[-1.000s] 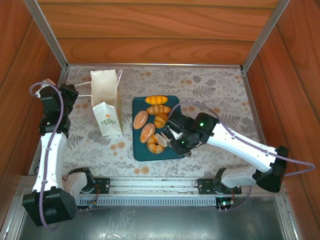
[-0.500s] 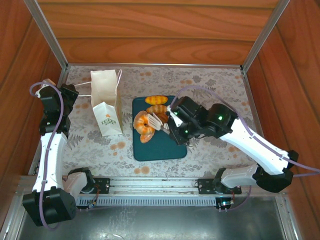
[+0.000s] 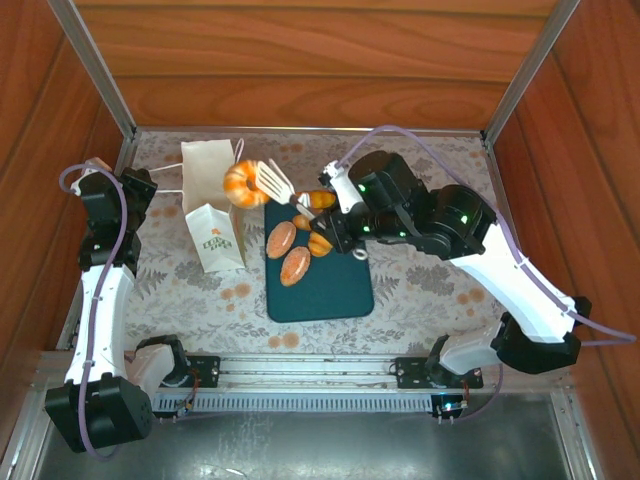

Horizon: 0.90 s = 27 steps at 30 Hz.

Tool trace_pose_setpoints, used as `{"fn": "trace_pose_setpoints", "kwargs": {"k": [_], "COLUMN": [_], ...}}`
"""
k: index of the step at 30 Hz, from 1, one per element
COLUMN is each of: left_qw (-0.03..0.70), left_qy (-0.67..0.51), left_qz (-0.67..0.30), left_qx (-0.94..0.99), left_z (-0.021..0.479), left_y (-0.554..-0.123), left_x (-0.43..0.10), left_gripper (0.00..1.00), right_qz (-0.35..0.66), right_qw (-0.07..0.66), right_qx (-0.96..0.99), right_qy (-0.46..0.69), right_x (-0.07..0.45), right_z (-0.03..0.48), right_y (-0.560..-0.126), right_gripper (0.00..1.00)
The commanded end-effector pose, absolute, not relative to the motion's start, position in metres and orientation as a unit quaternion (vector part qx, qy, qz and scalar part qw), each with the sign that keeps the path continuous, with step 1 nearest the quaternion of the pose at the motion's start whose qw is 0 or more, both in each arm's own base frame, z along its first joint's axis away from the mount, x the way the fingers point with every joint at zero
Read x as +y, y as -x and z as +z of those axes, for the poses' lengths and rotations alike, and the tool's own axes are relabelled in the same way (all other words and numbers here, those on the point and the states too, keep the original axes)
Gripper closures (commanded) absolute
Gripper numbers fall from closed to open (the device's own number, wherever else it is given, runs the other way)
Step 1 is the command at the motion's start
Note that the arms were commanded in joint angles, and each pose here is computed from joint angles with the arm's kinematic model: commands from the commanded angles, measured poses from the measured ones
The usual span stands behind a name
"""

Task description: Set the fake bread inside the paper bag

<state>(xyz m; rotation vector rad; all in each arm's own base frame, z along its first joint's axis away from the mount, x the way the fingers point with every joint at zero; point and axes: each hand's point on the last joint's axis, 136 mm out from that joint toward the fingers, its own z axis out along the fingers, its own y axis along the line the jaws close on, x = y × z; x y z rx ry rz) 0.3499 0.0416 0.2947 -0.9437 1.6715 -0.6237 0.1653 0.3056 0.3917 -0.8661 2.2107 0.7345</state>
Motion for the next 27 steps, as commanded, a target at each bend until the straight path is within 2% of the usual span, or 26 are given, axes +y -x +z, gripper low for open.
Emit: {"fn": "trace_pose_setpoints", "kwargs": {"k": [1, 6, 14, 20, 27], "left_qw": [0.546, 0.547, 0.547, 0.547, 0.547], "left_qy": [0.391, 0.39, 0.39, 0.39, 0.391], "left_qz": [-0.261, -0.262, -0.263, -0.264, -0.263], "left_qx": [0.694, 0.693, 0.693, 0.692, 0.692], "left_z": [0.309, 0.311, 0.311, 0.312, 0.312], "left_y": [-0.349, -0.349, -0.349, -0.348, -0.348], "left_x": [0.044, 0.044, 0.044, 0.044, 0.044], "left_gripper": [1.0, 1.0, 1.0, 1.0, 1.0], "right_qz": [0.322, 0.333, 0.31, 0.26, 0.212], "right_qw": [0.405, 0.433, 0.449, 0.439, 0.413], "right_qx": [0.787, 0.763, 0.753, 0.772, 0.794], "right_qy": [0.335, 0.347, 0.367, 0.379, 0.392], "right_x": [0.326, 0.348, 0.38, 0.405, 0.411], "right_z": [0.445, 0.467, 0.466, 0.429, 0.389], "right_y": [-0.177, -0.188, -0.21, -0.235, -0.247], "right_gripper": [0.77, 0.76, 0.76, 0.76, 0.77]}}
